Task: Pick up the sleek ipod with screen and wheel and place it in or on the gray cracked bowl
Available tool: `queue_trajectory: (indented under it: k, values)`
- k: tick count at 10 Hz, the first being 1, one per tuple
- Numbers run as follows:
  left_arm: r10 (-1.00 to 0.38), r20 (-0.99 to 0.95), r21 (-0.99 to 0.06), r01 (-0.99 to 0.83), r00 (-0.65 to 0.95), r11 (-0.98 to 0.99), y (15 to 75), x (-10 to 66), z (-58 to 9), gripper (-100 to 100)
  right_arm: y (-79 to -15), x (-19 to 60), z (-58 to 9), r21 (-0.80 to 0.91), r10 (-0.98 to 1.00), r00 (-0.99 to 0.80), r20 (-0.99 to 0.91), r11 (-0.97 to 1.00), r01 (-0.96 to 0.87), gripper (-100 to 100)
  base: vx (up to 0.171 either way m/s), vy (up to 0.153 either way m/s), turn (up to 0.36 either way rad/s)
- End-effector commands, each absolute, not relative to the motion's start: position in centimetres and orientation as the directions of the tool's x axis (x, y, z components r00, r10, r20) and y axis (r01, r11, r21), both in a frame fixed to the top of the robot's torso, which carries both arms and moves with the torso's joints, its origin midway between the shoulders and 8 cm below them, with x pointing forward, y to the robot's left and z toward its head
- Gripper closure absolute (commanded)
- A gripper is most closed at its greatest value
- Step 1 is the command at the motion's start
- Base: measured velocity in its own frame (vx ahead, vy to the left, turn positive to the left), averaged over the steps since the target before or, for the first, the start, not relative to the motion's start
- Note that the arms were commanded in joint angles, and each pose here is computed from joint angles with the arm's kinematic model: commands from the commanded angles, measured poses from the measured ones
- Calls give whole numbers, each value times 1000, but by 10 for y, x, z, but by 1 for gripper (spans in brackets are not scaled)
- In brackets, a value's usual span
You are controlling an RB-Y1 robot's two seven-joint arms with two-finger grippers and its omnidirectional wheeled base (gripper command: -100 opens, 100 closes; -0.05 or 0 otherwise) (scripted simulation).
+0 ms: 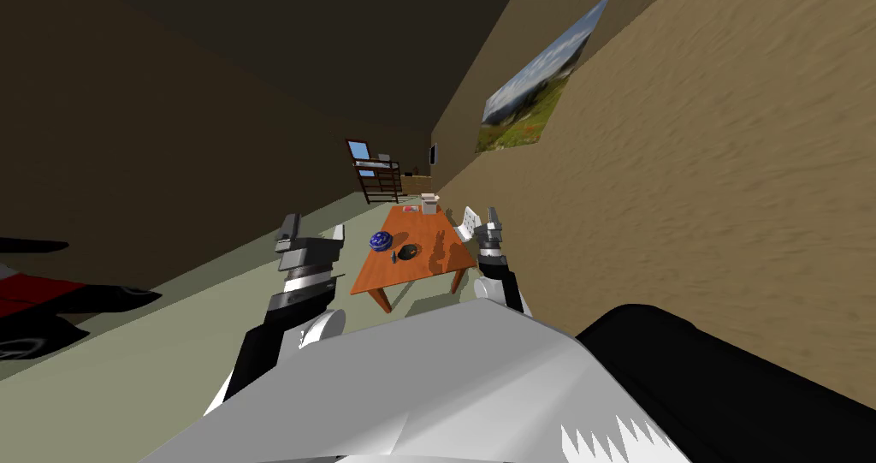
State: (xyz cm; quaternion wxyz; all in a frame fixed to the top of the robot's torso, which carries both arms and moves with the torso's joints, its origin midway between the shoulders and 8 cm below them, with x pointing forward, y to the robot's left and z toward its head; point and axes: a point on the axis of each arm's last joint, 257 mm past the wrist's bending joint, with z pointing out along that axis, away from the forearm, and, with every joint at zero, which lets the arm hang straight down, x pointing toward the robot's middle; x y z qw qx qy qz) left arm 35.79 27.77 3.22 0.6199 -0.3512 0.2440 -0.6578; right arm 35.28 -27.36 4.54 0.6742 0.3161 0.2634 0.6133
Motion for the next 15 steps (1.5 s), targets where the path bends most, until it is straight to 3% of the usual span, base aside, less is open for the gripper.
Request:
queue_trajectory:
  k: [1, 9, 15]
  values:
    - [-989, 146, -776, 621, -2, -116, 277, 365, 24, -100, -274, 353, 45, 749, 994, 109, 32, 48, -660, 0, 2, -4, -28]
    - [-962, 271, -871, 420, -23, -255, 313, 424, -55, -100, -274, 353, 45, 749, 994, 109, 33, 48, -660, 0, 12, -20, -50]
    - [-915, 404, -872, 311, 23, -377, 346, 452, -102, -100, -274, 353, 45, 749, 994, 109, 32, 48, -660, 0, 10, -16, -41]
